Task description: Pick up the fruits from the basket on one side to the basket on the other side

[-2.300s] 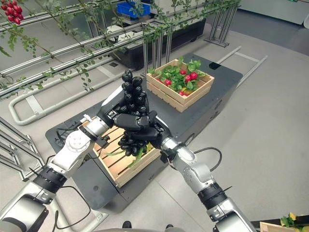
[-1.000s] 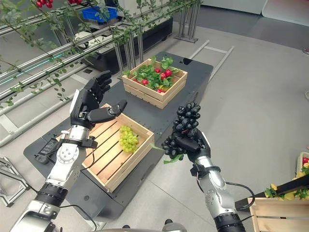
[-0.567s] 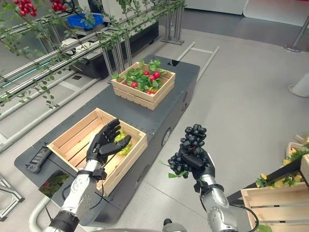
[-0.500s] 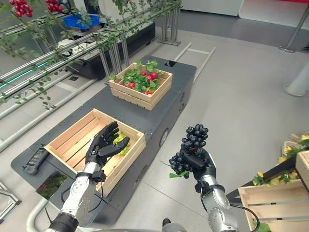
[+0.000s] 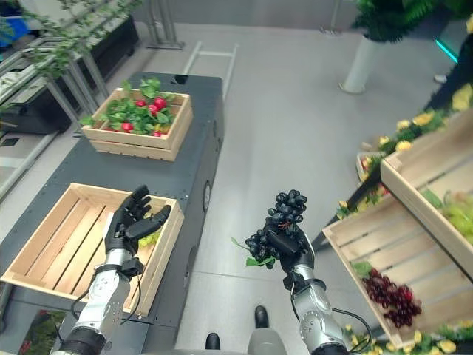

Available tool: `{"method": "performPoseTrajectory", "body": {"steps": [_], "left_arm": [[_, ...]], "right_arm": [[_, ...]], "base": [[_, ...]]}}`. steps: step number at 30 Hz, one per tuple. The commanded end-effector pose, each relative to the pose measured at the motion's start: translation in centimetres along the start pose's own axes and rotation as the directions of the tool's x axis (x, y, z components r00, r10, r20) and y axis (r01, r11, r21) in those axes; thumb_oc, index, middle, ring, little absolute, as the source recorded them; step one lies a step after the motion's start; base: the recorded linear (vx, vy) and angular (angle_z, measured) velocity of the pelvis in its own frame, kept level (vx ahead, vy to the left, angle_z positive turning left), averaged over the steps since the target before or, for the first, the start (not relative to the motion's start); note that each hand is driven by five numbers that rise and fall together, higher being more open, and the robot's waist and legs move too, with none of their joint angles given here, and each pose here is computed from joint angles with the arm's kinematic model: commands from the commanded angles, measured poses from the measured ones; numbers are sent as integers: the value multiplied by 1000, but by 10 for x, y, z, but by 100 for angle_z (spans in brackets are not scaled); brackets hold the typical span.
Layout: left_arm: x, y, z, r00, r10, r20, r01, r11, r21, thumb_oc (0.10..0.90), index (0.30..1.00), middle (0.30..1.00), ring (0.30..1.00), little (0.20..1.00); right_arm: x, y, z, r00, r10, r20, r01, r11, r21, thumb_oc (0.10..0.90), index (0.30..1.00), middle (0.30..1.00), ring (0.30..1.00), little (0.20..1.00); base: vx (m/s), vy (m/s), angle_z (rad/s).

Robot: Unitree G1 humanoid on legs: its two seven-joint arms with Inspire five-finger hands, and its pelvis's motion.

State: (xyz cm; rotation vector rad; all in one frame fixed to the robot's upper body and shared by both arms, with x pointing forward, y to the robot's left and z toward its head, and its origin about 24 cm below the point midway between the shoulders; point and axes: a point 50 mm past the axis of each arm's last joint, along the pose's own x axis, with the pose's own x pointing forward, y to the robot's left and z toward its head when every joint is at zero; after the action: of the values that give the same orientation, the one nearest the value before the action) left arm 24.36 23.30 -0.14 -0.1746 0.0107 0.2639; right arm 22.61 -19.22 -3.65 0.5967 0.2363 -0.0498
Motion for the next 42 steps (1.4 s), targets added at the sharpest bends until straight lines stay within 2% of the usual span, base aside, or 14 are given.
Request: {"method": "performPoseTrajectory", "body": {"steps": [1, 4, 5, 7, 11, 15, 23, 29, 33, 38, 39, 42], "left_arm": [[14, 5, 59, 951, -26, 308, 31, 999, -12, 800, 900, 900, 900, 900], [13, 4, 54, 954, -10, 300, 15, 1000, -17, 800, 900, 900, 900, 900], [12, 3, 46, 962, 49, 267, -37, 998, -50, 800, 900, 900, 900, 900], [13, -2, 46, 961, 76, 266, -57, 995, -79, 800, 900, 900, 900, 900], [18, -11, 43, 965, 65, 254, -42, 995, -93, 800, 900, 900, 900, 900], [10, -11, 36, 973, 47, 226, -26, 995, -94, 800, 900, 900, 900, 900], [7, -17, 18, 992, 35, 121, -22, 994, -105, 800, 900, 900, 900, 900], [4, -26, 14, 994, 34, 104, -17, 988, -155, 800, 900, 900, 900, 900], [-3, -30, 18, 987, 37, 154, -14, 989, -148, 800, 900, 900, 900, 900], [10, -43, 21, 992, -7, 124, 24, 989, -143, 800, 900, 900, 900, 900], [9, -43, 22, 991, -18, 135, 34, 992, -118, 800, 900, 900, 900, 900], [-2, -17, 13, 994, 51, 95, -41, 994, -97, 800, 900, 900, 900, 900]], "right_arm": [[22, 53, 47, 935, 259, 245, -265, 964, -6, 400, 300, 300, 300, 300], [22, 57, 36, 938, 274, 211, -280, 960, -3, 400, 300, 300, 300, 300], [25, 60, 31, 945, 280, 171, -285, 959, 5, 400, 300, 300, 300, 300], [29, 64, 32, 939, 304, 163, -308, 951, 0, 400, 300, 300, 300, 300], [34, 60, 31, 950, 277, 146, -279, 960, -4, 400, 300, 300, 300, 300], [18, 51, 16, 962, 243, 124, -248, 968, 26, 400, 300, 300, 300, 300], [14, 46, 6, 978, 189, 88, -194, 980, 51, 400, 300, 300, 300, 300], [13, 45, 6, 978, 199, 66, -201, 979, 25, 400, 300, 300, 300, 300], [15, 45, 8, 970, 236, 60, -235, 972, -20, 400, 300, 300, 300, 300], [17, 46, 9, 976, 201, 87, -202, 979, 2, 400, 300, 300, 300, 300], [16, 45, 6, 976, 202, 78, -203, 979, 11, 400, 300, 300, 300, 300], [10, 46, -7, 973, 228, 36, -229, 972, 44, 400, 300, 300, 300, 300]], "base": [[-134, -60, -85], [-96, -203, -37], [-133, -244, -23], [-109, -109, -55], [-30, -46, -33], [-4, -22, 2], [2, -24, -5], [-54, -14, -6], [-1, 246, -47], [-43, 194, -84], [28, 193, -93], [-61, 124, -80]]}}
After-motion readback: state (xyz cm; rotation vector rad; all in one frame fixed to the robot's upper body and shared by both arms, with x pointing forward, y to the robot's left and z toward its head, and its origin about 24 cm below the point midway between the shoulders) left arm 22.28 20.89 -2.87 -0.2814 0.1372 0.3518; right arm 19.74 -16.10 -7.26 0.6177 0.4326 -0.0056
